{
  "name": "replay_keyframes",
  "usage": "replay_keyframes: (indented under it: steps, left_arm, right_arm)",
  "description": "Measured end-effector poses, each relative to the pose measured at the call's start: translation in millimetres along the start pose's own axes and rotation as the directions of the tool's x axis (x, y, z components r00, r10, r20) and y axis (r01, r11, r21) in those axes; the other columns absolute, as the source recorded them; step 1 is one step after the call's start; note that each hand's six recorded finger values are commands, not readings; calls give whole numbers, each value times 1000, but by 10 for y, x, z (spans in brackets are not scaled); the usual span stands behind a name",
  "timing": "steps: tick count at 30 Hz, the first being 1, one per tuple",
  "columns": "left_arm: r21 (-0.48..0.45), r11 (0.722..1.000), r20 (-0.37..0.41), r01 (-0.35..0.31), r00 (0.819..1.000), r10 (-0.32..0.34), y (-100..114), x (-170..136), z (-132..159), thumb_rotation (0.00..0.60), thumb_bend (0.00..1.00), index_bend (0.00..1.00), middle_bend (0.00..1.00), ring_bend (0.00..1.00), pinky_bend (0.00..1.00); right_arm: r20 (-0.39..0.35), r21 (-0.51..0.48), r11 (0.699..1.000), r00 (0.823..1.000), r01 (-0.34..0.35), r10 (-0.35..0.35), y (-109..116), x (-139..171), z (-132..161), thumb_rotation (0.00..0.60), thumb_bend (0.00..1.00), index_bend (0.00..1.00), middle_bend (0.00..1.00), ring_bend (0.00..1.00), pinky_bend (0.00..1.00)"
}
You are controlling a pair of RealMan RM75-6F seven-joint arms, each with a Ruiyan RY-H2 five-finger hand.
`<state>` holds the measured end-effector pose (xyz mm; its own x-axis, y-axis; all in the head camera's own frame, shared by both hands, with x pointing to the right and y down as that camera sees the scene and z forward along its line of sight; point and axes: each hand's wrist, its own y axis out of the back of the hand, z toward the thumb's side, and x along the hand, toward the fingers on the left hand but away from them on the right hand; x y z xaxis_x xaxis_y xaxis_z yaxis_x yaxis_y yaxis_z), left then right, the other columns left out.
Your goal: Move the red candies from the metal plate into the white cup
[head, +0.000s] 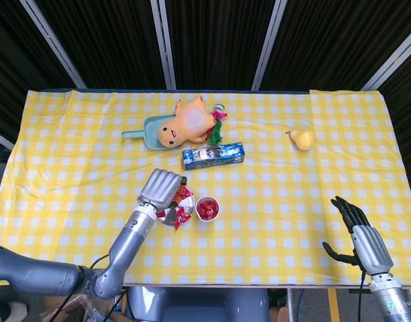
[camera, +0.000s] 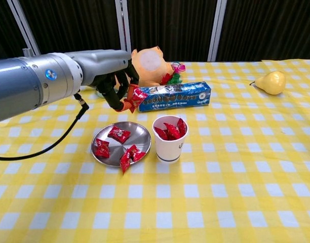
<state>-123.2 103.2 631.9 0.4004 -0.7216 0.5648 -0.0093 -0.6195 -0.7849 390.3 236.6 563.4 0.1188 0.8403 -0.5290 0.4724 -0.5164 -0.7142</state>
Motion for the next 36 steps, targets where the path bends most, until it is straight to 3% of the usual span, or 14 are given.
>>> replay_keyframes:
  steps: [10,19,29,36]
  left_arm:
    - [14,999,44,37,998,-37,-152,79,307,600,416,562,677,870,933]
    - [22,998,63,51,997,-53,-272,125,499,600,350,536,644,870,933]
    - [-9,998,66,58,996,-57,-275,109,538,600,243,345,381,853,930]
    - [-90,996,81,-1,997,8,-81,53,524,600,233,278,332,830,898]
  right_arm:
    - [-2,0,1000,1000,0,0,2,3,2,600,362,0,0,0,0]
    - [-3,-6,1000,1000,-3,3,1,2,2,600,362,0,0,0,0]
    - [-7,-5,1000,1000,-4,4,3,5,7,600,362,0,0,0,0]
    - [-9,3,1000,1000,-1,1,2,13,4,600,362,0,0,0,0]
